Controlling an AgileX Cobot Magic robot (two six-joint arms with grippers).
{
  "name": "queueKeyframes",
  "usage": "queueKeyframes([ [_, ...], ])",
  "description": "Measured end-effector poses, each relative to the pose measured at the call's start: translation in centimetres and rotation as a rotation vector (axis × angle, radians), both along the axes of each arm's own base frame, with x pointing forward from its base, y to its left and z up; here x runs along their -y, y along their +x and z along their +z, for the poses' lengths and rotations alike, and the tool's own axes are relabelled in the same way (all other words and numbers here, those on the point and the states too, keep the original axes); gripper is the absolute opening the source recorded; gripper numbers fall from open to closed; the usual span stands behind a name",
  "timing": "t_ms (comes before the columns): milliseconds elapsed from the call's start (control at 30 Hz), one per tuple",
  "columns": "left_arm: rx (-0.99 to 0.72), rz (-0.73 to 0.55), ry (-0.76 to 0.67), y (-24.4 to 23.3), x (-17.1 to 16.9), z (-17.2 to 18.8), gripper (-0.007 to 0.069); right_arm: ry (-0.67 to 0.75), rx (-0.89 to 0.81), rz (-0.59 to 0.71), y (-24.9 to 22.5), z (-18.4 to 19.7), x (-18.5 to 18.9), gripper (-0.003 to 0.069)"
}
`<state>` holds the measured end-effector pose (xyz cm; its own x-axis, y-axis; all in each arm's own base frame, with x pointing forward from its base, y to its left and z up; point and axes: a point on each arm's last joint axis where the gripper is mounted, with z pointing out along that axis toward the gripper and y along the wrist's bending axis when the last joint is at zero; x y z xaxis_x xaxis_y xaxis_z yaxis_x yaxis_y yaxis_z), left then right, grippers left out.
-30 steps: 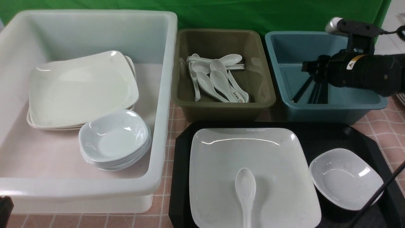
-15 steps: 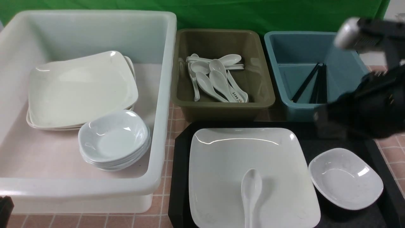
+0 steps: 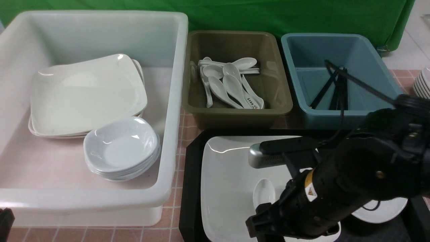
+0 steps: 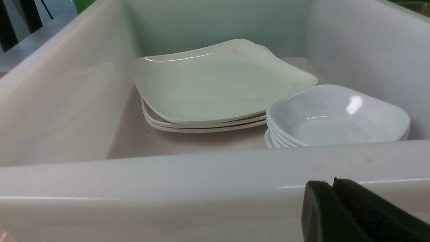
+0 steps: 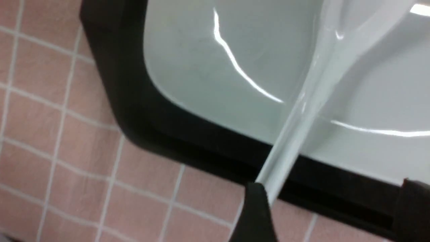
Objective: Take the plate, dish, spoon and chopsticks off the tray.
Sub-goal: Use the right arm to grab a soup spoon from the plate
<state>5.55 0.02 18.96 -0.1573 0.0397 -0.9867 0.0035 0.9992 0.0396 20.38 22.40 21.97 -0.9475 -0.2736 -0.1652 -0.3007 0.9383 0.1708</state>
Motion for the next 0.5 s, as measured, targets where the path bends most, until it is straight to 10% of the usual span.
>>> queueKeyframes([
  [500,0.0,0.0,0.0,0.0,0.0,0.0,0.0021,-0.012,-0.004,-0.072,3.6,-4.2,-0.7,0.0567],
])
